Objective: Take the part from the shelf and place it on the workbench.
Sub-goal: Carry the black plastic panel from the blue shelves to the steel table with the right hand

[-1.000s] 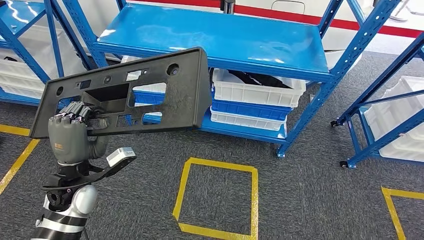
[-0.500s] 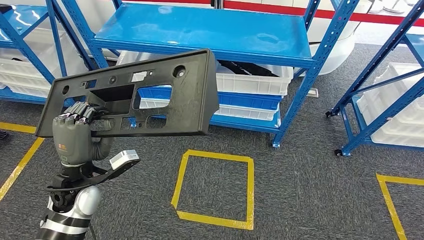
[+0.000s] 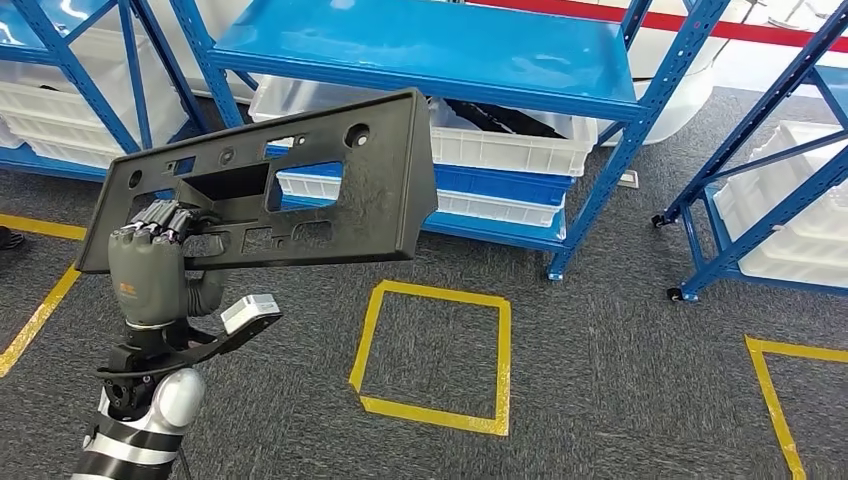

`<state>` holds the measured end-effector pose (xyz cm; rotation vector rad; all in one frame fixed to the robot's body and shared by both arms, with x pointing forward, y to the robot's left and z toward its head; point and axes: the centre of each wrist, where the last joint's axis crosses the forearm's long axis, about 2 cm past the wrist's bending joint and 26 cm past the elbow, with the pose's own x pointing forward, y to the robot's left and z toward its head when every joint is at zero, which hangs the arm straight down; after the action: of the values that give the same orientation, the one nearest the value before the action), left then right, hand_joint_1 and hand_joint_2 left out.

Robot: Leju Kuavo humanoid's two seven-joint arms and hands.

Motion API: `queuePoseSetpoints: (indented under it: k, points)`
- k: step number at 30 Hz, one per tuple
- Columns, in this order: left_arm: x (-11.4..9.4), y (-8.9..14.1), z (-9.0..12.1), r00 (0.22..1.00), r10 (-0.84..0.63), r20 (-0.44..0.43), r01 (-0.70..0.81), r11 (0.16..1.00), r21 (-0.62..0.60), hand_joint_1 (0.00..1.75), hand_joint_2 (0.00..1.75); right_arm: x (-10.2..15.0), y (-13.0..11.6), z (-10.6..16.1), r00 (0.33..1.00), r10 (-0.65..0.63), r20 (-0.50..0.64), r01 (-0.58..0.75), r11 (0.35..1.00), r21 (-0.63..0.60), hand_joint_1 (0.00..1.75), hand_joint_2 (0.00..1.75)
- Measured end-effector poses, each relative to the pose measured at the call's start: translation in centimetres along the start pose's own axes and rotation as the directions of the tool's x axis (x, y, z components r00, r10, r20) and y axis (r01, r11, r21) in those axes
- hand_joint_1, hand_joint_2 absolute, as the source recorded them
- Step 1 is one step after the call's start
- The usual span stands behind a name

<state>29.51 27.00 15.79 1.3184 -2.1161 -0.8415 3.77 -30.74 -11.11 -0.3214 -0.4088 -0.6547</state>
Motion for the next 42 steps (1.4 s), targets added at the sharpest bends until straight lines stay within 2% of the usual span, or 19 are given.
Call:
queuePoseSetpoints:
  k: [14,28,42]
  points:
    - [0.15,-0.11,0.38,1.000,0.010,-0.004,-0.010,1.000,-0.008,1.75,0.00,-0.08,-0.28,-0.05,0.996,-0.082,0.028,0.081,0.996,0.039,0.00,0.00]
    - [-0.01,-0.21,0.91,0.994,0.108,0.002,-0.108,0.994,-0.003,1.75,0.00,-0.13,-0.16,0.00,0.995,-0.087,0.037,0.086,0.995,0.041,0.00,0.00]
    - [0.09,-0.20,0.60,0.994,0.097,0.041,-0.097,0.995,0.016,1.75,0.00,-0.03,-0.40,-0.09,0.995,-0.086,0.048,0.084,0.996,0.041,0.00,0.00]
